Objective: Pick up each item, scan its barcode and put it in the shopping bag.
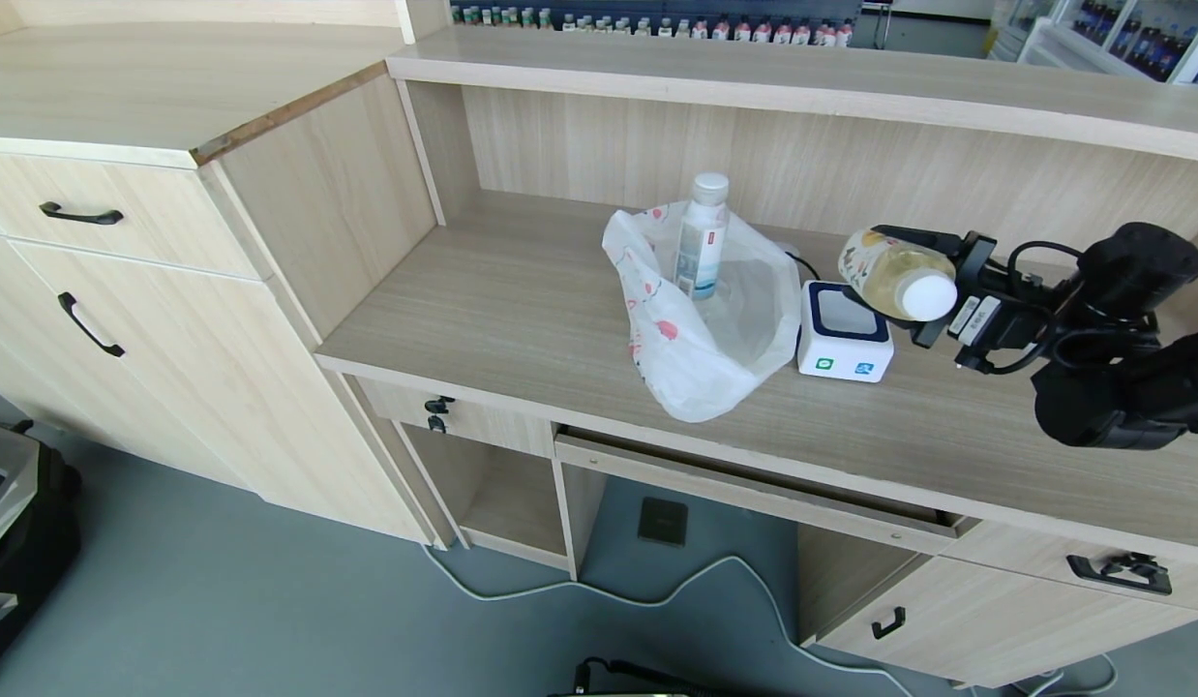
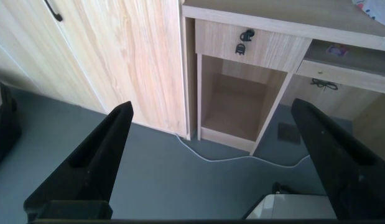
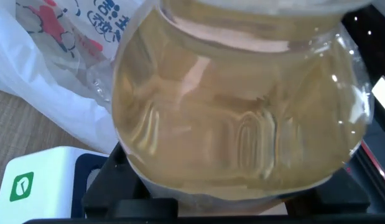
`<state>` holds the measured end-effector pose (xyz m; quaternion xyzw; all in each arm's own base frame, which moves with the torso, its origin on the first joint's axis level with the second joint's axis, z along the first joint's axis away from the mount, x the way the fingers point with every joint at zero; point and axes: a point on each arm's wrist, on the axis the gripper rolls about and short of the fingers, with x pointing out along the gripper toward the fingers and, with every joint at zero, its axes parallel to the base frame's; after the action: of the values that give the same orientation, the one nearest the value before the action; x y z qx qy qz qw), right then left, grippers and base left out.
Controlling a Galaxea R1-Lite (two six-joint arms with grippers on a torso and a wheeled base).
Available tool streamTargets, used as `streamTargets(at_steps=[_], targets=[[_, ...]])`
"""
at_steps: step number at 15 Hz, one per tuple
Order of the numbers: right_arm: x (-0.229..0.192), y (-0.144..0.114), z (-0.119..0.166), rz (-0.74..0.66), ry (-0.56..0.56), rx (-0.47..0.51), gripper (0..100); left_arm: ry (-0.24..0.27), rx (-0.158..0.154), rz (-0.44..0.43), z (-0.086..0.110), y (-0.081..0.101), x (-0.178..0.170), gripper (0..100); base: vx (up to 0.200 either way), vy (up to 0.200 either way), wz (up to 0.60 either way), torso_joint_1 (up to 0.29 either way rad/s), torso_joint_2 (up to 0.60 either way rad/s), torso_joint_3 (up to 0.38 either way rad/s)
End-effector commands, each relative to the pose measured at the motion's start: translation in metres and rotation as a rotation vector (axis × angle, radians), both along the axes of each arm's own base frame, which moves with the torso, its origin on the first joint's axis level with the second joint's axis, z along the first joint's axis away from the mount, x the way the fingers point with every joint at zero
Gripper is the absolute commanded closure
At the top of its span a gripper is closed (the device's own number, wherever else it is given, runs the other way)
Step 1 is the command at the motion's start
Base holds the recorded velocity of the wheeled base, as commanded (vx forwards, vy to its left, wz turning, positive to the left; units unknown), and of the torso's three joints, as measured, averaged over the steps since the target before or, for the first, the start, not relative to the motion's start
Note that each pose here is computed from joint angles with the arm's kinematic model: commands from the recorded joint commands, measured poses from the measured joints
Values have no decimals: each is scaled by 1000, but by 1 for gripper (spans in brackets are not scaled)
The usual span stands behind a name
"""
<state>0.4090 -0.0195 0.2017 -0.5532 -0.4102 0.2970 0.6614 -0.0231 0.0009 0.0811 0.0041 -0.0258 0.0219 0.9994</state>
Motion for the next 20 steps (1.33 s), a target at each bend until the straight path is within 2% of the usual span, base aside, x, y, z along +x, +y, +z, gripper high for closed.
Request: streamTargets(at_steps=[1, 20], targets=[[4, -1, -4, -2, 3, 0, 100, -2, 0, 1, 0, 0, 0, 0, 0, 0, 0, 0, 0, 0], [31, 0, -35, 8, 51, 9, 100, 0, 0, 1, 0, 0, 0, 0, 0, 0, 0, 0, 0, 0]])
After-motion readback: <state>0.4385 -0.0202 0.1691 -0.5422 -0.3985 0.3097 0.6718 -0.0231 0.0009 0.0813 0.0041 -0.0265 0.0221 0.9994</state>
